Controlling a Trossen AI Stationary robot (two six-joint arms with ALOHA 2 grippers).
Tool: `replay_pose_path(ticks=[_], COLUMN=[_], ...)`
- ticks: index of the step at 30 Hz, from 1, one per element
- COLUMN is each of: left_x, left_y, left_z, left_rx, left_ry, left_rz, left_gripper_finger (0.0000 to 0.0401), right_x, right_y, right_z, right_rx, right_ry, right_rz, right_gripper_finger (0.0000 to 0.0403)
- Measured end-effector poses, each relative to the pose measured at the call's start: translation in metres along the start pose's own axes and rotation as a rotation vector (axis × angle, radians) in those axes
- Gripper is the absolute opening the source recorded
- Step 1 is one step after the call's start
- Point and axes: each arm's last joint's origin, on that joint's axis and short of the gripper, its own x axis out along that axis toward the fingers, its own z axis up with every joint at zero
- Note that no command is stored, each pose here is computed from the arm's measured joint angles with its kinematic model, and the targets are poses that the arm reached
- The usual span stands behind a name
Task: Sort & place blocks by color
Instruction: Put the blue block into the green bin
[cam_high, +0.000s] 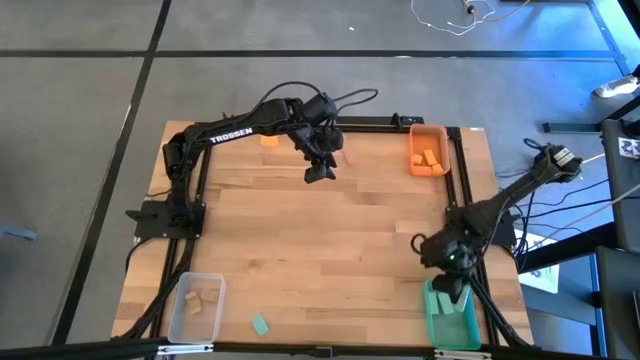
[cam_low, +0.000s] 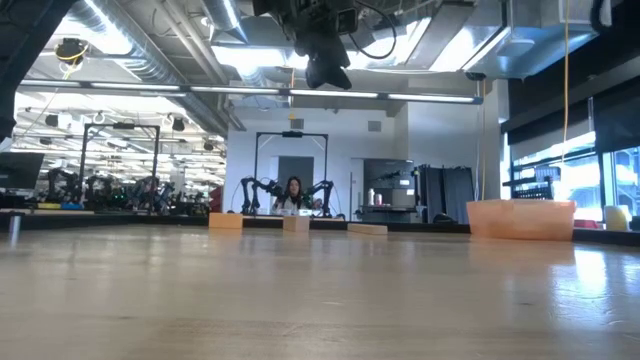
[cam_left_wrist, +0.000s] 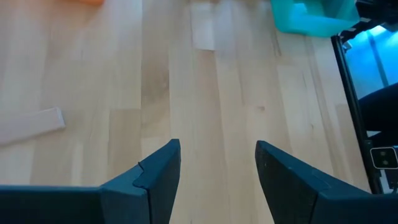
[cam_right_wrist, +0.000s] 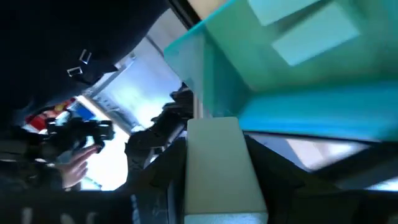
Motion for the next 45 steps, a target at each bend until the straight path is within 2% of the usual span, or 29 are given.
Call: replay_pose_path(ticks=[4,11,18,25,29,32,36,41,45], left_x=[0.000,0.000,0.000,0.000,0.000,0.000,0.000,-0.001,-0.003], left_y=[0.000,0.001,0.001,0.001,0.001,0.000,0.001,0.002,-0.001], left_z=[0.000,0.000,0.000,0.000,0.000,0.000,-0.004,-0.013,-0.024], left_rx=[0.009,0.024,0.025,0.023,0.022,0.019,-0.002,-0.059,-0.125], left_ry=[0.000,0.002,0.002,0.002,0.002,0.005,0.043,0.144,0.260], left_rz=[0.000,0.019,0.019,0.019,0.019,0.018,0.039,0.126,0.134], left_gripper_finger=[0.0198,0.0198,0.0198,0.0198,0.0198,0.0198,0.0198,0.0198,0.0198], right_x=[0.024,0.046,0.054,0.054,0.054,0.053,0.045,0.025,0.003], right_y=[-0.012,-0.038,-0.048,-0.048,-0.047,-0.040,-0.016,0.022,0.045], right_z=[0.008,0.018,0.026,0.027,0.026,0.025,0.017,0.001,-0.017], right_rx=[0.045,0.148,0.133,0.130,0.147,0.116,0.047,-0.022,-0.012], right_ry=[0.032,0.057,0.050,0.024,0.036,0.075,0.079,-0.027,-0.168], right_rz=[-0.011,-0.109,-0.104,-0.101,-0.096,-0.062,0.003,0.079,0.060], right_gripper_finger=[0.0134,0.0134,0.0135,0.0188,0.0199,0.0199,0.0198,0.0199,0.0199])
